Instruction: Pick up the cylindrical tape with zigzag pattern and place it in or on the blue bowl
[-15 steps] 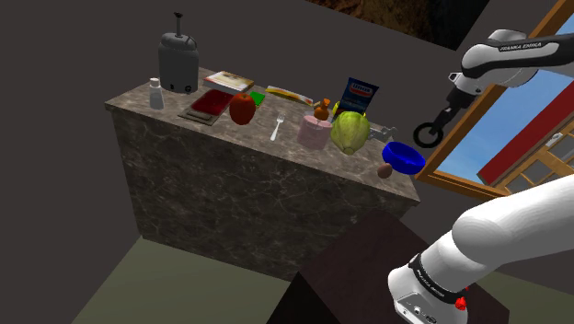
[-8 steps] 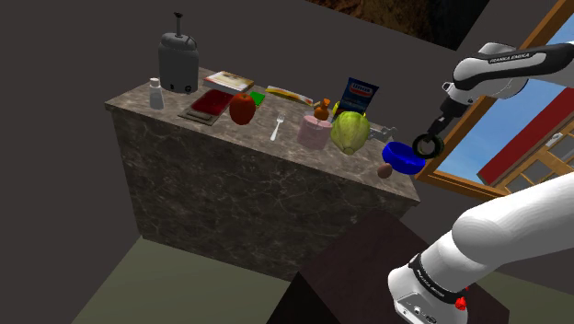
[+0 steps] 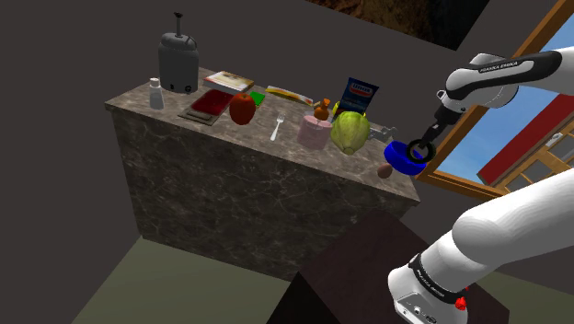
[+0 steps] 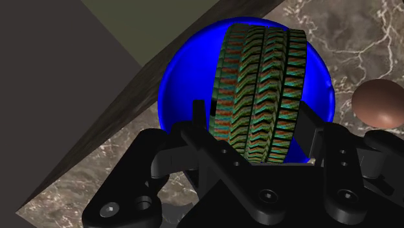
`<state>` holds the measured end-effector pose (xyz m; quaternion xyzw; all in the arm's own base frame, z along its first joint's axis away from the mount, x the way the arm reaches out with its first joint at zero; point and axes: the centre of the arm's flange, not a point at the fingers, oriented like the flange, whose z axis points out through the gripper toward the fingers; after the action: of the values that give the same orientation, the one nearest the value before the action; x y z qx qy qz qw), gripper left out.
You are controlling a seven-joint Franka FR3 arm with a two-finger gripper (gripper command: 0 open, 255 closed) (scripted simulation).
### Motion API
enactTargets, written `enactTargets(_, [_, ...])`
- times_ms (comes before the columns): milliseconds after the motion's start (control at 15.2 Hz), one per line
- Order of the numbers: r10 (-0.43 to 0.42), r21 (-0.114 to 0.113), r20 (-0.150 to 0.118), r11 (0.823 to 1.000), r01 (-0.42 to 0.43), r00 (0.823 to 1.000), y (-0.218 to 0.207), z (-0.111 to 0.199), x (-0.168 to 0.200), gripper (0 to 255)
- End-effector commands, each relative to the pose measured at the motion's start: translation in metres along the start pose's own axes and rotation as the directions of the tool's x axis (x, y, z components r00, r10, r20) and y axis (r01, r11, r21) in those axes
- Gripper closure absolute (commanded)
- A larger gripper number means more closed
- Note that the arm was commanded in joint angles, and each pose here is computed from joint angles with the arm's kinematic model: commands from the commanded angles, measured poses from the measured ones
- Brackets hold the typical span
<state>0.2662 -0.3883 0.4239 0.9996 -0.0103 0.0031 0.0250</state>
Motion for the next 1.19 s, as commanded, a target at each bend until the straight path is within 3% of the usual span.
enactTargets(0, [0.000,0.000,0.000,1.000,0.000,1.000,0.000,0.000,0.000,255])
enactTargets(264, [0.000,0.000,0.000,1.000,0.000,1.000,0.000,0.000,0.000,255])
enactTargets(330, [0.000,0.000,0.000,1.000,0.000,1.000,0.000,0.000,0.000,0])
enactTargets(660, [0.000,0.000,0.000,1.000,0.000,1.000,0.000,0.000,0.000,0])
enactTargets(924, [0.000,0.000,0.000,1.000,0.000,1.000,0.000,-0.050,0.000,0])
enactTargets(1122, [0.000,0.000,0.000,1.000,0.000,1.000,0.000,-0.050,0.000,0])
